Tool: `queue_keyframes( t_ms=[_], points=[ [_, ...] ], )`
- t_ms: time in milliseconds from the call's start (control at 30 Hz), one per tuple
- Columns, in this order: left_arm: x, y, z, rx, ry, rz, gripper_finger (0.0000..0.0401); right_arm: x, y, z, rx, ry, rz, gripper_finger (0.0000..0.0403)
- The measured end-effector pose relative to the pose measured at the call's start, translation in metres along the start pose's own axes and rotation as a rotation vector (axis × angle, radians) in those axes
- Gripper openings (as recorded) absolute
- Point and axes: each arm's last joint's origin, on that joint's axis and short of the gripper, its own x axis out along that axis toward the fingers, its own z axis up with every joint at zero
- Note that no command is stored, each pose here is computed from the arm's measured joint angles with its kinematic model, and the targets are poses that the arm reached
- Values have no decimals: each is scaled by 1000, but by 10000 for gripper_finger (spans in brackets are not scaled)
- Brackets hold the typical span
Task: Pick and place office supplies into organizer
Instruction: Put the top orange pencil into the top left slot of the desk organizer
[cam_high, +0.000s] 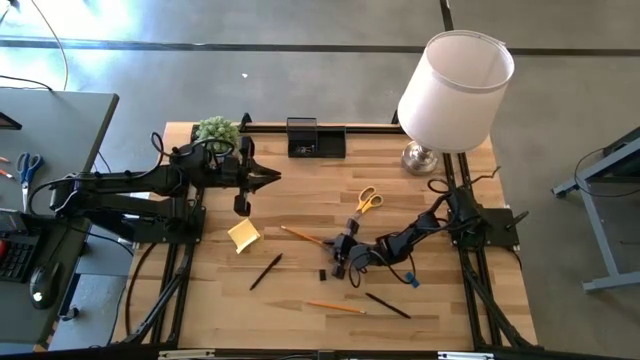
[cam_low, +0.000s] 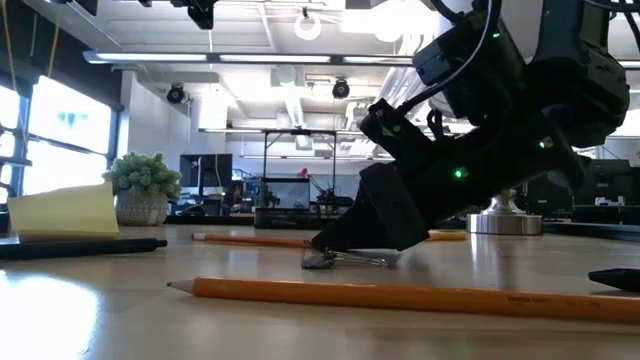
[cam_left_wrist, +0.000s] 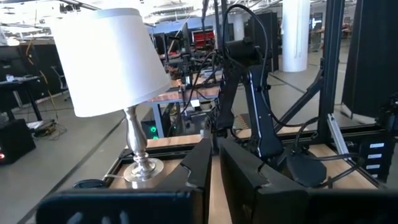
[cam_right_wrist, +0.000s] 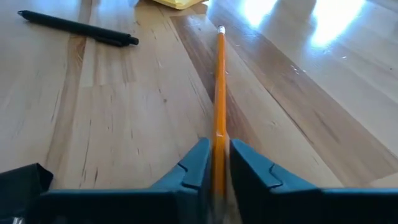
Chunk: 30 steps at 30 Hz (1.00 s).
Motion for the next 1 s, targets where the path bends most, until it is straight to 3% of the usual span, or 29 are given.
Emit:
queue_keyframes(
  t_ms=[100, 300, 400, 533, 733, 900, 1000],
  points=[
    [0, 0, 0, 1, 0, 0, 24, 0, 0, -1, -21, 9, 0, 13],
    [0, 0, 0, 7, -1, 0, 26, 0, 0, 0, -49, -23, -22, 23],
    [0, 0, 0, 9, -2, 0, 24, -1, 0, 5, -78, -60, -18, 10],
    [-2, 0, 3, 15, -22, 3, 24, -11, -4, 25, -110, -109, -118, 10],
    [-12, -2, 12, 17, -80, -58, 25, -68, -15, 73, -133, -268, -275, 6],
    [-15, -5, 14, 19, -98, -120, 24, -128, -31, 97, -96, -394, -318, 6],
    [-14, -5, 14, 9, -98, -127, 35, -160, -41, 104, -49, -492, -285, 6]
  ],
)
